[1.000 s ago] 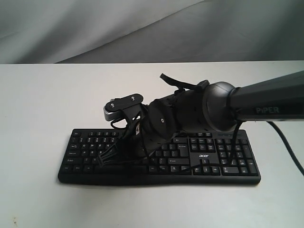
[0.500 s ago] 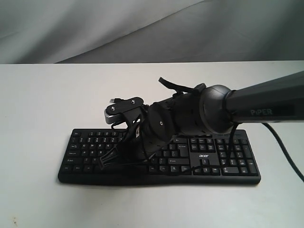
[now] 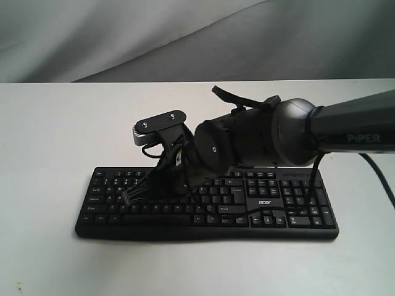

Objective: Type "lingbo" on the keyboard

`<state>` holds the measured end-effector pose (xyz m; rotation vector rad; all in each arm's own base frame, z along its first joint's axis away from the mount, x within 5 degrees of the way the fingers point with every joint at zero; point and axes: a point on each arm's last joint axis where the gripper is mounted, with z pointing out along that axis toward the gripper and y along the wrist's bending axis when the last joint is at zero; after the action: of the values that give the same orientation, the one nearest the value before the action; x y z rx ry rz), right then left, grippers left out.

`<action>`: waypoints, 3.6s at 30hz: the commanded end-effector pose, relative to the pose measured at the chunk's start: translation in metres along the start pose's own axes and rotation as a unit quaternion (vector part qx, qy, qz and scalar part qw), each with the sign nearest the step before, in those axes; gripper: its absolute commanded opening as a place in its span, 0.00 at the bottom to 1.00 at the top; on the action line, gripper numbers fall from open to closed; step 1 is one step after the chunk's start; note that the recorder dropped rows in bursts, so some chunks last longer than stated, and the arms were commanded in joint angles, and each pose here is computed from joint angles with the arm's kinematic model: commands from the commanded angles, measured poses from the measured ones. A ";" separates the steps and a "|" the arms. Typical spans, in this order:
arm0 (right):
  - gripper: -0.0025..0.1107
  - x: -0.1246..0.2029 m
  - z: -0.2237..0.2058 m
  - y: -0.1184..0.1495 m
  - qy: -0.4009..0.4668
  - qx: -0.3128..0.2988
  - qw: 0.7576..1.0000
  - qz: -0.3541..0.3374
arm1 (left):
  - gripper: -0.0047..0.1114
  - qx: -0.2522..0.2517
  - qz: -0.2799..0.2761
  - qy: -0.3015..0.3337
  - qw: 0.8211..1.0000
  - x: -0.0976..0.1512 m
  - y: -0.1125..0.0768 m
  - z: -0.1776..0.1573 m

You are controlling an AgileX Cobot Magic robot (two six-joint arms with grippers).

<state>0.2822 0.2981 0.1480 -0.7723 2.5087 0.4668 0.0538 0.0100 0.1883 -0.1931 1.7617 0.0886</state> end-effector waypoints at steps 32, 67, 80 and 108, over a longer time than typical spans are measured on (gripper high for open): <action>0.02 -0.020 0.015 0.006 0.026 -0.006 0.999 -0.030 | 0.04 0.000 -0.006 -0.001 1.000 0.001 0.000 0.000; 0.02 -0.019 0.023 0.005 0.021 -0.004 0.999 -0.042 | 0.04 0.000 -0.006 -0.001 1.000 0.001 0.000 0.000; 0.02 -0.014 0.030 0.003 0.032 -0.002 0.999 -0.041 | 0.04 0.000 -0.006 -0.001 1.000 0.001 0.000 0.000; 0.02 -0.025 0.002 0.008 0.021 -0.003 0.998 -0.055 | 0.04 0.000 -0.006 -0.001 1.000 0.001 0.000 0.000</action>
<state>0.2985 0.3165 0.1534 -0.9083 2.4944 0.4315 0.0538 0.0100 0.1883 -0.1931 1.7617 0.0886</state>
